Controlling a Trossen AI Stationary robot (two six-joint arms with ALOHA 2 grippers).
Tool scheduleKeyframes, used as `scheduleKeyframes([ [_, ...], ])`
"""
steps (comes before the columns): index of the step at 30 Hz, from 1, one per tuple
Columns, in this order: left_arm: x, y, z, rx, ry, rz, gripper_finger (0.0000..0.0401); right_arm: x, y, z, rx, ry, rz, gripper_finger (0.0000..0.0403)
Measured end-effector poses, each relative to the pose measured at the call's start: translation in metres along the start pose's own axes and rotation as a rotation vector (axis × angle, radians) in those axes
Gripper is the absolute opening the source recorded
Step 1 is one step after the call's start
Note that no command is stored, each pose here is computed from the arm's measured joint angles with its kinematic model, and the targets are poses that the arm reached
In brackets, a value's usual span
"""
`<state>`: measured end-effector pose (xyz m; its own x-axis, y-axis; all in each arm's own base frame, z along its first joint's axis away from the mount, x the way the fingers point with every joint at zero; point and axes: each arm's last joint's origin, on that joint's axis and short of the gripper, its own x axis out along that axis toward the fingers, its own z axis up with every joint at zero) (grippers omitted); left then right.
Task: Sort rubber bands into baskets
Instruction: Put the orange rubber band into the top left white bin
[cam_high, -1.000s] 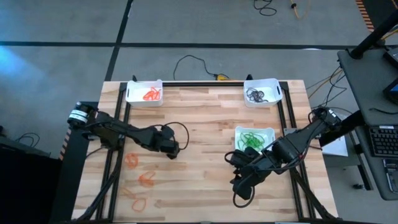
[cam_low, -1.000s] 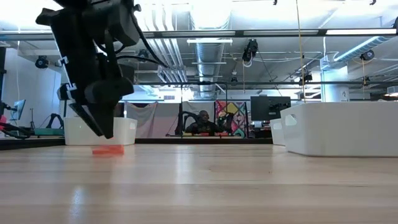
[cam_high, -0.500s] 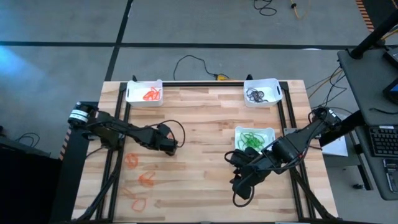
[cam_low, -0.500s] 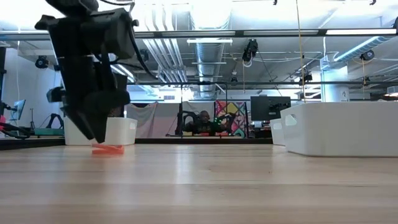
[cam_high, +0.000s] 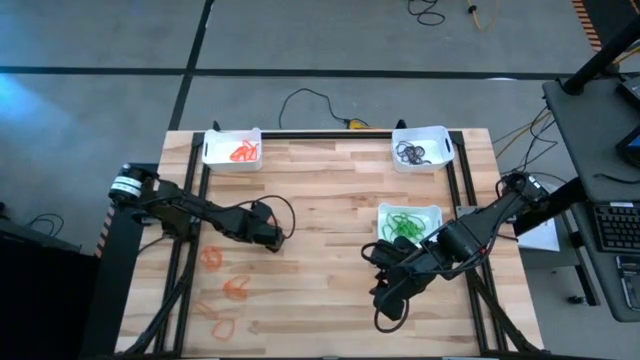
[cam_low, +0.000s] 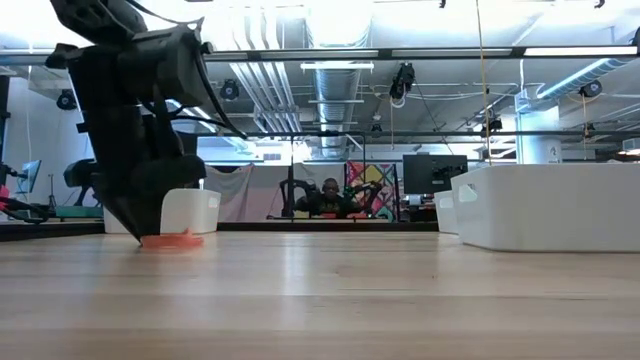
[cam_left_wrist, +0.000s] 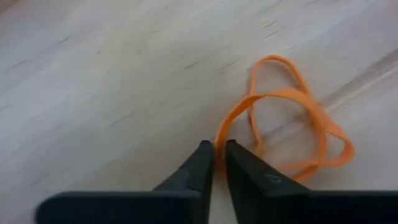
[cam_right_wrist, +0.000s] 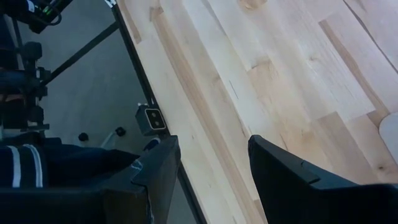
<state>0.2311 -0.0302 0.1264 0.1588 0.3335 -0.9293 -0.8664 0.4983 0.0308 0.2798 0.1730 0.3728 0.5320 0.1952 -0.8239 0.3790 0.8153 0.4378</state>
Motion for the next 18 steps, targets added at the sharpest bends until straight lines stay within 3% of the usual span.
scheduleKeyframes([
  [2, 0.0, -0.001, 0.0, 0.001, -0.002, -0.004, 0.0008, 0.0, 0.0, 0.0, 0.001, 0.0, 0.0, 0.0185],
  [11, -0.025, 0.0, 0.014, 0.083, -0.034, 0.05, 0.0, 0.0, -0.003, 0.005, -0.033, 0.01, 0.005, 0.0185],
  [18, -0.054, 0.032, 0.049, 0.056, -0.088, 0.144, 0.0, 0.001, -0.022, 0.034, -0.156, -0.039, -0.036, 0.0185],
])
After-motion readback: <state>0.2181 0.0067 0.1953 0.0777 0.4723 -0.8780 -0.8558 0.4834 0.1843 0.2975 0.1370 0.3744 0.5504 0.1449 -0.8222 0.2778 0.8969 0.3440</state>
